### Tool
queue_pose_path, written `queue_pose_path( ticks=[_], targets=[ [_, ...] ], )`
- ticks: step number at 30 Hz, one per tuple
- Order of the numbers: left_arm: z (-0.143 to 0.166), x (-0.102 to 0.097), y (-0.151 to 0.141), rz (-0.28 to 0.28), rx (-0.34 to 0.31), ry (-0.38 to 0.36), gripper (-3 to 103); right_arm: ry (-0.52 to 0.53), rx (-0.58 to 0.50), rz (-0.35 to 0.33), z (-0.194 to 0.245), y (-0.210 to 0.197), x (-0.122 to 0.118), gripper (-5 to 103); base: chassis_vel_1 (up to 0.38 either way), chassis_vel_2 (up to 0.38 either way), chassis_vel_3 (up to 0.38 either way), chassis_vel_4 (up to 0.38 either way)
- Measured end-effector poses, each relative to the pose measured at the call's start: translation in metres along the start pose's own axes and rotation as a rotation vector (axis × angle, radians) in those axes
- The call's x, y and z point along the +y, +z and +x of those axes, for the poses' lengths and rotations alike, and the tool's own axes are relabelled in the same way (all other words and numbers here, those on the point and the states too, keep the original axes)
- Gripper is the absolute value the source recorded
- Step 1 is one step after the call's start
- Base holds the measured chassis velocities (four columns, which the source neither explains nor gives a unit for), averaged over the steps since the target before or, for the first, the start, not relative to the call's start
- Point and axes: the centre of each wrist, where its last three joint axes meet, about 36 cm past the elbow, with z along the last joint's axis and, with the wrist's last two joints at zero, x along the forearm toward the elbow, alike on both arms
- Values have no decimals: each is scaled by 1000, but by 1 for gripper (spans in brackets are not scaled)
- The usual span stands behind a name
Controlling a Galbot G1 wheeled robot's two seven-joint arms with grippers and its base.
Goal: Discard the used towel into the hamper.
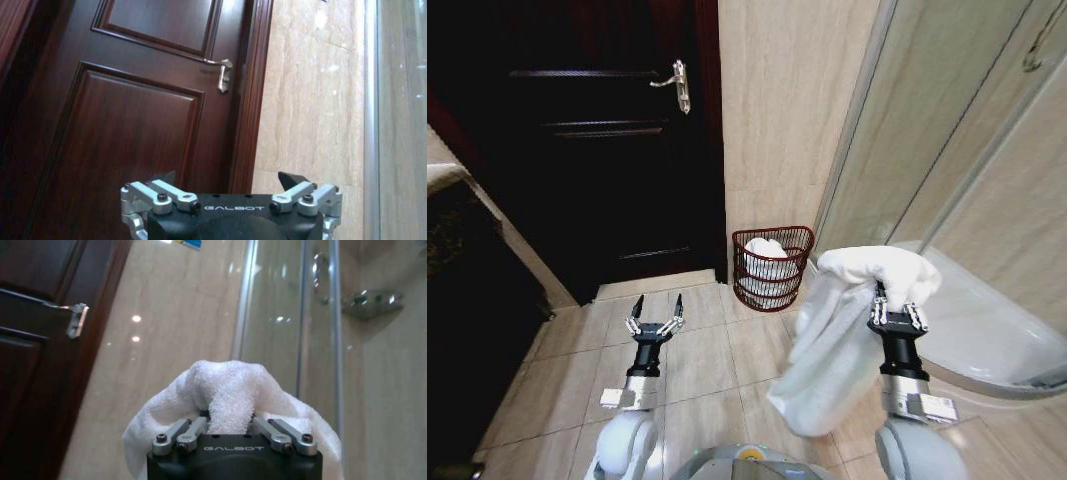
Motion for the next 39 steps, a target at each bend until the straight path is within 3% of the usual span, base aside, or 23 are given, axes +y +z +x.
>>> queue_pose_path(
  ticks=[39],
  targets=[
    [10,-4,0,-7,47,2,100,-23,-25,-25,-5,-8,-1,21,-80,89,84,-82]
  ],
)
